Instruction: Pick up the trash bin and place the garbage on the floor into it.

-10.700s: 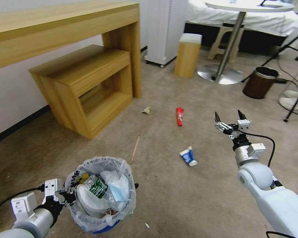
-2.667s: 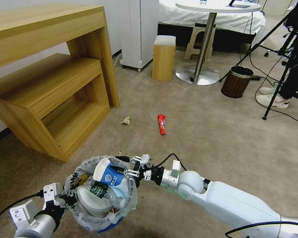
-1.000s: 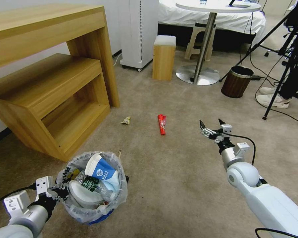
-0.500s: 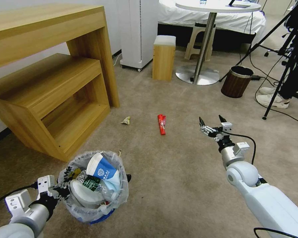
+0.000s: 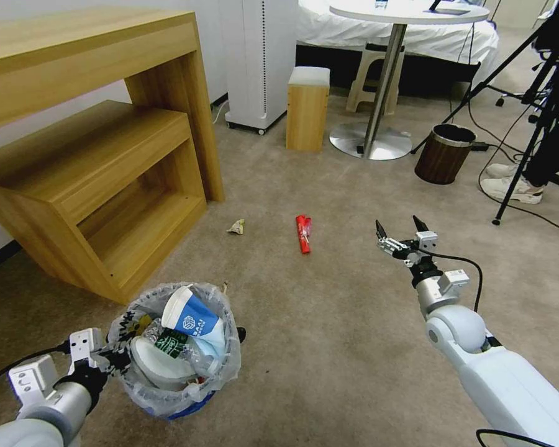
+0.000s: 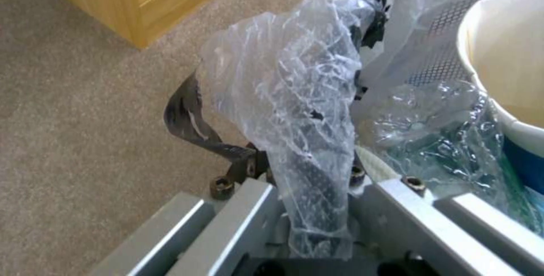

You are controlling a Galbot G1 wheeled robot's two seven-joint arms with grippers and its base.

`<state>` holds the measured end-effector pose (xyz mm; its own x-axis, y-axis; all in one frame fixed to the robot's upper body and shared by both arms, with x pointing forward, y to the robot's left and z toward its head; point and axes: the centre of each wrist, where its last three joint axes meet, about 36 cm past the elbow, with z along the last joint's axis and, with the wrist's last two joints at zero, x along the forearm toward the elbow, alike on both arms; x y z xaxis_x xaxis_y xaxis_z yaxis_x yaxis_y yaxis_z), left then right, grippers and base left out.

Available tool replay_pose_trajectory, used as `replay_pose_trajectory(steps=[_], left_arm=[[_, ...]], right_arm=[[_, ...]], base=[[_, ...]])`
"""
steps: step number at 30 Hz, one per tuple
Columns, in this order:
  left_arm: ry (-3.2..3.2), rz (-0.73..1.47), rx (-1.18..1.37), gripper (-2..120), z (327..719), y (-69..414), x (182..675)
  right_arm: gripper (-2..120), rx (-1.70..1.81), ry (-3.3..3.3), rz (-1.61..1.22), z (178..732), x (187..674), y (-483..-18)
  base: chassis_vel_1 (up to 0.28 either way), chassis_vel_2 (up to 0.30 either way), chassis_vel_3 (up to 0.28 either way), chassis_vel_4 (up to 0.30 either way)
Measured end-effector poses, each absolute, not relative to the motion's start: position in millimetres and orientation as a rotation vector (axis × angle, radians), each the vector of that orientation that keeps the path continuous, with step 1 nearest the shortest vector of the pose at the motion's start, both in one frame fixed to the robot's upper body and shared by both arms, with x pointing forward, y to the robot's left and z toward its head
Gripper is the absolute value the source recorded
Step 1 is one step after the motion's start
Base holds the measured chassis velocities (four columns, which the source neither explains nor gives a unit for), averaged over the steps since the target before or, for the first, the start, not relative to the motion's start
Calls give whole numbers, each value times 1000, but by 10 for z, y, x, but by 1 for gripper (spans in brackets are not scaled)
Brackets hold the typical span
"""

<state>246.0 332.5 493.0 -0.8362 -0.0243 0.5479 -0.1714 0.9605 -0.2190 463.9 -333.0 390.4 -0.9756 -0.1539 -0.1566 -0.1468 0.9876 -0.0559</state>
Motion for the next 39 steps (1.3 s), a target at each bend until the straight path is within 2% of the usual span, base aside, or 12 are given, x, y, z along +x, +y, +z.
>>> replay_pose_trajectory(steps=[17,39], left_arm=[[-2573,342,210,1,4920,3513,2543],[-2594,331,305,1,4897,3845,2674]], right_arm=[[100,-251,2961,-68,3814,4688,-3276],[100,-352,2950,-52,3718,4618,-3117]], base=[[-117,127,132,-124],[-3,2,2,-3]])
